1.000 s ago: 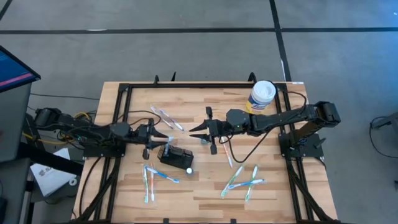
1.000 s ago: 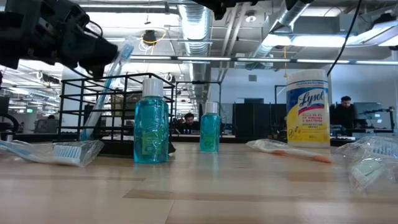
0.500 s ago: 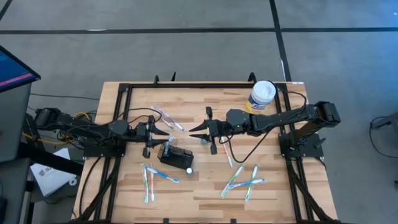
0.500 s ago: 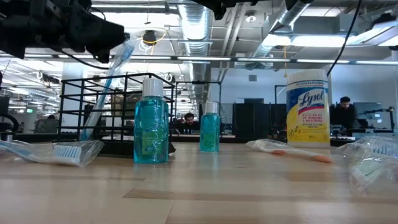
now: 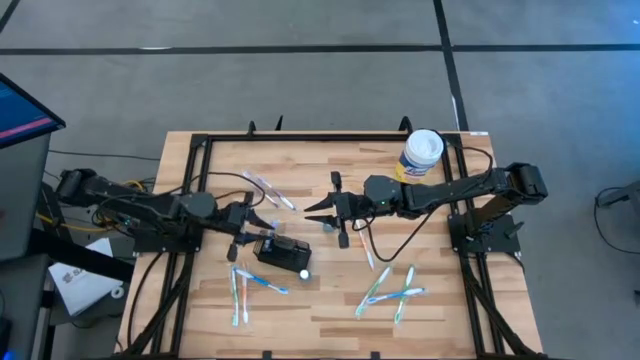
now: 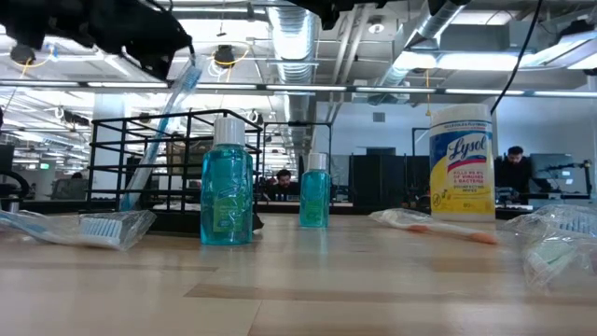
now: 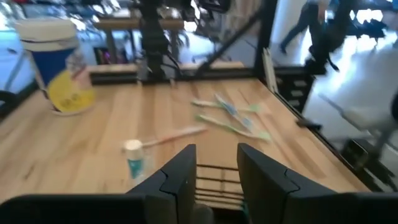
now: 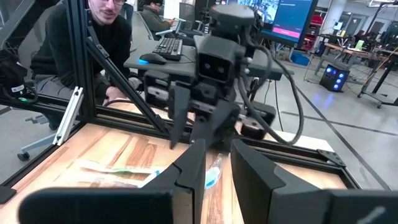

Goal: Pick & Place toothbrushing station
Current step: Put the left blue toothbrush into the left compartment of the wire organizer

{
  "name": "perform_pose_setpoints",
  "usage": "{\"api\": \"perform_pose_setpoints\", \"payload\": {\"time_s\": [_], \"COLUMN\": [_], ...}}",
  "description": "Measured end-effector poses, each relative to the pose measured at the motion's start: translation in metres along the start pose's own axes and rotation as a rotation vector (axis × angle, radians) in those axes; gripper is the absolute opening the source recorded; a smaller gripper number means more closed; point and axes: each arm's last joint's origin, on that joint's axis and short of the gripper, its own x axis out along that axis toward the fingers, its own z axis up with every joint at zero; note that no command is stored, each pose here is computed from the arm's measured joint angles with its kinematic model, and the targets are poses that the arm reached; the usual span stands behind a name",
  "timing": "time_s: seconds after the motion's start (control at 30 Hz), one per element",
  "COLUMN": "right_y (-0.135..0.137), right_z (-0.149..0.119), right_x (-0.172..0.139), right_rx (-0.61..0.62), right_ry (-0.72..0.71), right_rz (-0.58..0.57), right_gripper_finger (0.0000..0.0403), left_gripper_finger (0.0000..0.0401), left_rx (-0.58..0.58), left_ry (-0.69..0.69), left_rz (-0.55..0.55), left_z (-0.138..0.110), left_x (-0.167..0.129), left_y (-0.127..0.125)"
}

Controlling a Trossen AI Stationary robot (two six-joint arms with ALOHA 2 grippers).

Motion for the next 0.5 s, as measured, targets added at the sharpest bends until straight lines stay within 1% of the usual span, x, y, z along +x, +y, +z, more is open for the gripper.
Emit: {"api": "perform_pose_setpoints", "payload": {"time_s": [0.2,0.33,0.5], "right_y": [0.0,0.0,0.0], "right_z": [0.0,0.0,0.0], "right_x": [0.0,0.0,0.0], "right_rx": [0.0,0.0,0.0], "right_ry": [0.0,0.0,0.0], "right_rz": [0.0,0.0,0.0], "right_gripper_finger": [0.0067,0.0067,0.0067], "left_gripper_finger": [0.0102,0.0093,0.009], "left_rx": [0.023,0.036,0.019], "left_ry": [0.075,0.136,0.207], "left_rz": [-0.04,-0.064,-0.116], "left_z": [0.013,0.007,-0.003], "left_x": [-0.003,0.0,0.01], "left_y": [-0.013,-0.022,-0.036]}}
